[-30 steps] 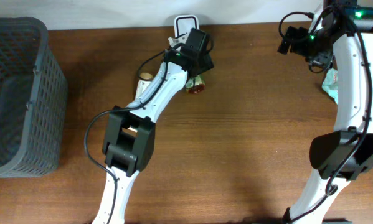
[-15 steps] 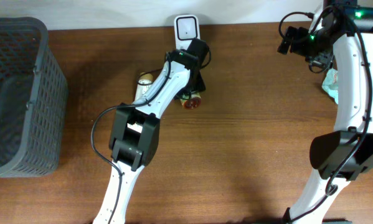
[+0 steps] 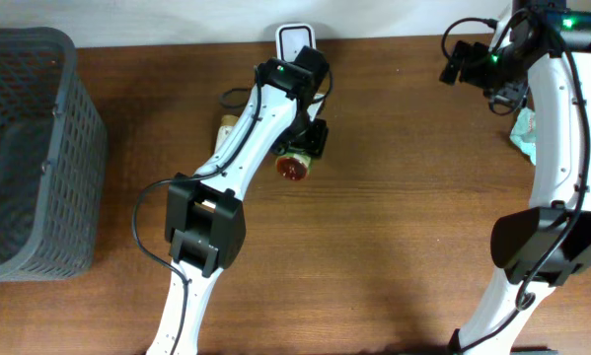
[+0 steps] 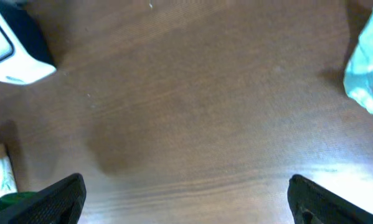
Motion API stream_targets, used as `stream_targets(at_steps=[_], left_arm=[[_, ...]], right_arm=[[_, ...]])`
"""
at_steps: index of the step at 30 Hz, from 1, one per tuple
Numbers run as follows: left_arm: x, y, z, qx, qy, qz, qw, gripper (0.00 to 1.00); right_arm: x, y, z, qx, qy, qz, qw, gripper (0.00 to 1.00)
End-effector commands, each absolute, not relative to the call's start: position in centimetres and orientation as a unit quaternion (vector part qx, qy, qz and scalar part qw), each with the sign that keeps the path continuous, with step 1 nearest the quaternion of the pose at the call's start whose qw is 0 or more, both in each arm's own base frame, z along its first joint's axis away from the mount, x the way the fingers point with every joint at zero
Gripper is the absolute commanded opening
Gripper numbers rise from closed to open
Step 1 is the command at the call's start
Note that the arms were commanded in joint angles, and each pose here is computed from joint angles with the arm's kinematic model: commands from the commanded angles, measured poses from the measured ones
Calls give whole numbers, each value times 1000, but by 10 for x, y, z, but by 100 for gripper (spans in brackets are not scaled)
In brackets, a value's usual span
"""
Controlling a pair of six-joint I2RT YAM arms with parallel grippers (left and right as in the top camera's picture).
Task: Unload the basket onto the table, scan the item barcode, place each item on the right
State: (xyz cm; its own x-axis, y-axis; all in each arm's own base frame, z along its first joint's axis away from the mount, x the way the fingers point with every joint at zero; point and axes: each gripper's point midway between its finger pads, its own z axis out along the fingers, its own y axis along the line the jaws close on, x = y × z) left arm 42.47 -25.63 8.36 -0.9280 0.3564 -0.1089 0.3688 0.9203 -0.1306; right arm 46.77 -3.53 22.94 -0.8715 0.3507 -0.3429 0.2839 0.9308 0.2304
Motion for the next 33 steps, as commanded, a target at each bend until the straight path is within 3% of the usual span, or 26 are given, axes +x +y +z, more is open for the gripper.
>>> stream_targets(at_steps=[1, 4, 8, 9, 10, 15, 20, 23, 26, 33], left_arm=[[410, -298, 100, 305, 931, -194, 55, 65], [409, -305, 70, 347, 913, -206, 63, 66], [390, -302, 35, 391, 898, -199, 39, 77], [387, -302, 30, 399, 895, -197, 39, 82], [387, -302, 26, 401, 894, -195, 40, 98], [401, -298, 45, 377, 904, -195, 54, 96], [441, -274, 144, 338, 902, -235, 129, 98], [478, -213, 177, 212, 948, -173, 164, 100], [492, -130, 174, 44, 984, -86, 150, 99], [466, -58, 160, -16, 997, -22, 76, 99]], right_arm=[[468, -31, 242, 166, 959, 100, 206, 99], [453, -28, 232, 167, 966, 101, 168, 99], [441, -11, 222, 160, 969, 141, 125, 99], [441, 0, 221, 133, 969, 173, 120, 99], [439, 9, 218, 117, 967, 196, 111, 99], [424, 27, 213, 120, 960, 245, 67, 99], [420, 37, 213, 170, 951, 254, 42, 99], [419, 56, 213, 213, 942, 257, 20, 99], [420, 98, 212, 190, 948, 254, 18, 99], [420, 166, 144, 331, 929, 158, -53, 99]])
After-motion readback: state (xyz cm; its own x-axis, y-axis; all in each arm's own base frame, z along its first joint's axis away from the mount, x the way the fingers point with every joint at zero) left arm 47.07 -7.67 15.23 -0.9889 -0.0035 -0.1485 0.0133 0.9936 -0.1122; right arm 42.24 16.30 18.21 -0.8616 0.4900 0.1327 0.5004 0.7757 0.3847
